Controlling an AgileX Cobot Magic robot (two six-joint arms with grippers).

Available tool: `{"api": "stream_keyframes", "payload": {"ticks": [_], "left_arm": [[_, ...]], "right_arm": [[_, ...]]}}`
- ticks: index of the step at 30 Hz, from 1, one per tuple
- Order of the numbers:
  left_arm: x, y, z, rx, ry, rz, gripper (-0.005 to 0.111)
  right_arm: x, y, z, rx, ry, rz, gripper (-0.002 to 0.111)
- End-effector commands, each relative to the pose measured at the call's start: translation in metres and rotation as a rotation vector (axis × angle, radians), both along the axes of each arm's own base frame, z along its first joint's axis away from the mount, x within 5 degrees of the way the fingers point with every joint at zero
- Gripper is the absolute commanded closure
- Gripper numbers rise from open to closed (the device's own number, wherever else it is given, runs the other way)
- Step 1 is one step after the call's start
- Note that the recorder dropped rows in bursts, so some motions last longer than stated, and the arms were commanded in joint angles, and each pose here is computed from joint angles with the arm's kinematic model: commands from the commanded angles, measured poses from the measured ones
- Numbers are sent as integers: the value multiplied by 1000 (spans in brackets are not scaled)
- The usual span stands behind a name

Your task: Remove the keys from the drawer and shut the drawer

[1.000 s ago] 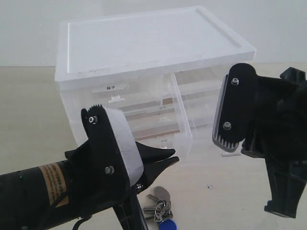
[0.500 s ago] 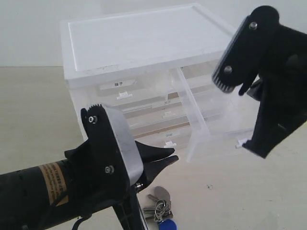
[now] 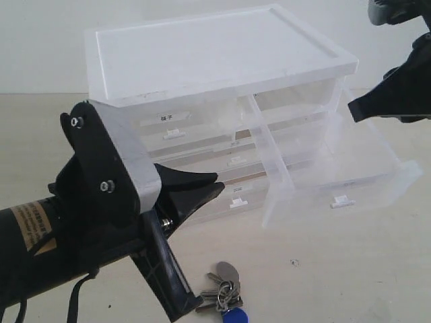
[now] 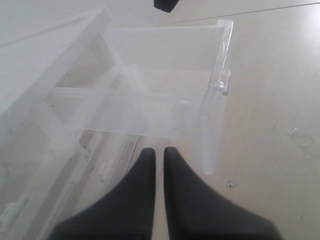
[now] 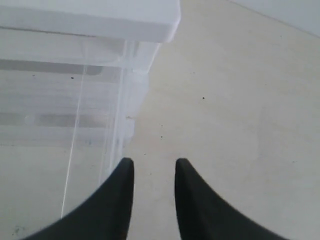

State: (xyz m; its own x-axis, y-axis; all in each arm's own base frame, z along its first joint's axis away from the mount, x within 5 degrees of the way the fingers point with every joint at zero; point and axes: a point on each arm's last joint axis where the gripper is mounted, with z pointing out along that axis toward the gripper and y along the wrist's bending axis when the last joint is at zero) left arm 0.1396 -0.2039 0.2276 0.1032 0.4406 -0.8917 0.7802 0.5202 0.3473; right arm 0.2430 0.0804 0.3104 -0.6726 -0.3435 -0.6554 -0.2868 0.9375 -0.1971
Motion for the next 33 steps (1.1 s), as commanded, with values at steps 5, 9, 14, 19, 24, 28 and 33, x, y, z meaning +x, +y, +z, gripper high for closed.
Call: {"api": "stream_keyframes", "payload": {"ticks": [5,9,14,19,24,28,33], "left_arm": [[0,1,2,5,-1,1,102],[0,1,1,17,11,-4,102],[-1,1,0,20,12,-5,102],[0,1,1,20,9,-5,102],[-1,1,1,21,10,-6,102],[-1,1,0,24,10,-7,102],[-1,1,0,27,6,-8,102]], "right_arm": [[21,13,-19,61,109,95,65],[24,15,-23,56,135,92,90],[16,17,-18,96,164,114,108],[-1,39,-18,132,238,193,108],[-20,66,-20,96,284,310,108],[-30,74,-22,66,319,348,108],[-32,74,-19,91,312,322,108]]}}
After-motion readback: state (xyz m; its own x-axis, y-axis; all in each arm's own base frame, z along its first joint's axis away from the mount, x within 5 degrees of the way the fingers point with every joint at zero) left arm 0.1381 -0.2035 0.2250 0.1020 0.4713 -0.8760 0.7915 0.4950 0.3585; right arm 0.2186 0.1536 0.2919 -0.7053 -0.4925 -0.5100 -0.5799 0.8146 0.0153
